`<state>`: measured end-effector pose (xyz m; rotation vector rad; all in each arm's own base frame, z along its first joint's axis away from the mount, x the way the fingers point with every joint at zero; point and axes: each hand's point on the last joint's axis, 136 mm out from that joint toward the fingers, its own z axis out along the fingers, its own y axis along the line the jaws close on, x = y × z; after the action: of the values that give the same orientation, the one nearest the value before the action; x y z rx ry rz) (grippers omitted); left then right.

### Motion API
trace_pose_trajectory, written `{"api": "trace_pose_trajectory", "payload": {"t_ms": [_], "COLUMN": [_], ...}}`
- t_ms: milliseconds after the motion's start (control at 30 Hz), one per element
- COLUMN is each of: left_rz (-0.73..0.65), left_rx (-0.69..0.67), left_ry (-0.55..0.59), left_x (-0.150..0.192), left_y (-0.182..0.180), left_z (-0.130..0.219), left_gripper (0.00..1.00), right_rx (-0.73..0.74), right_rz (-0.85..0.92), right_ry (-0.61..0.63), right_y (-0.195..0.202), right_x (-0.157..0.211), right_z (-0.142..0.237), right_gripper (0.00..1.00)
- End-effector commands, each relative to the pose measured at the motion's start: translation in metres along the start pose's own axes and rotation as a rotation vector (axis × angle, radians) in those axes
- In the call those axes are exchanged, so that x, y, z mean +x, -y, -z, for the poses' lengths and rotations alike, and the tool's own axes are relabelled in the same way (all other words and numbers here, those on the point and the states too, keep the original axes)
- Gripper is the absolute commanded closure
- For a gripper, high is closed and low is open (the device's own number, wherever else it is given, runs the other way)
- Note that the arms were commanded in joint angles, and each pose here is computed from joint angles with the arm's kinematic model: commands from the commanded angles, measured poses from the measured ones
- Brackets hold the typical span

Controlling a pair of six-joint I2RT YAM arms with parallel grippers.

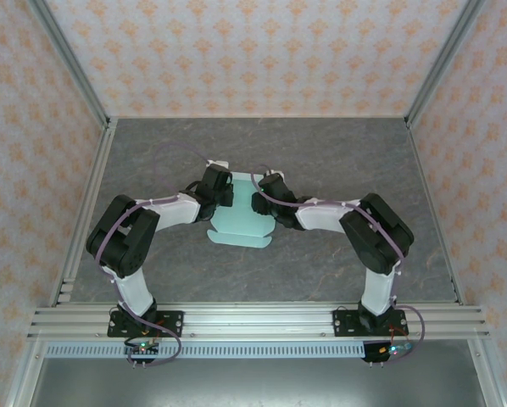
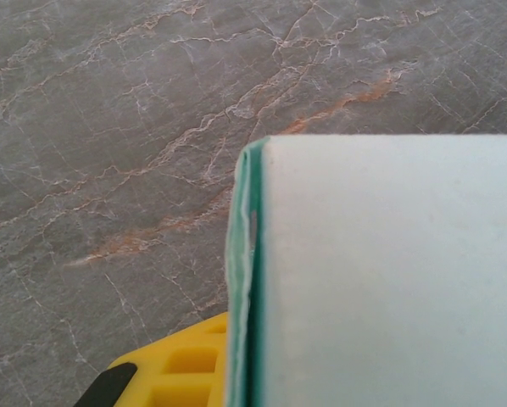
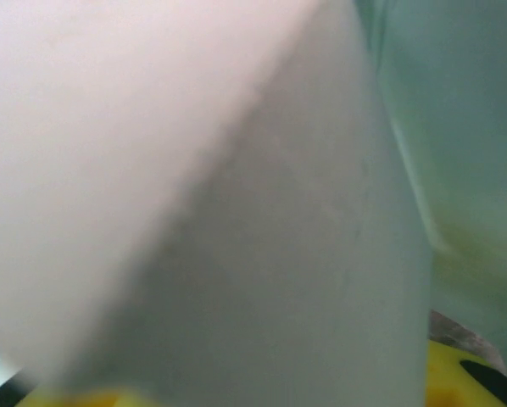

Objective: Fold the paper box

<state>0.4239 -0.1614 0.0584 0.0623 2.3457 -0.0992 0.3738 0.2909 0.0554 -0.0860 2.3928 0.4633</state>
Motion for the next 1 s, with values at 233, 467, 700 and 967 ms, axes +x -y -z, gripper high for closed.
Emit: {"api": "trace_pose_trajectory", "payload": {"t_ms": [233,467,700,967], "left_rz": [0.002,0.004,-0.007,-0.005], "left_rx": [0.009,0.012,-0.005,0.009], "left_ry": [0.063,0.057,0.064,0.063], "left_x": [-0.023,-0.024,-0.026,-0.027], "left_y": [0.003,0.004,0.001,0.003], "left_z": [0.013,0.01,0.014,0.018], "left_gripper": [1.0,1.0,1.0,1.0], "right_rx": [0.02,-0.047,-0.145,-0.041], "right_rz": [0.124,0.245,0.193,-0.04], "right_ry": [-0.023,-0.033,0.072,0.105], "right_y": [0.003,-0.002,0.026,0.112], "right_x": [-0.005,-0.01,-0.046,-0.066], "right_z": [0.056,0.112,0.145,0.114], "right_gripper": [0.47,0.41,0.38,0.4]}}
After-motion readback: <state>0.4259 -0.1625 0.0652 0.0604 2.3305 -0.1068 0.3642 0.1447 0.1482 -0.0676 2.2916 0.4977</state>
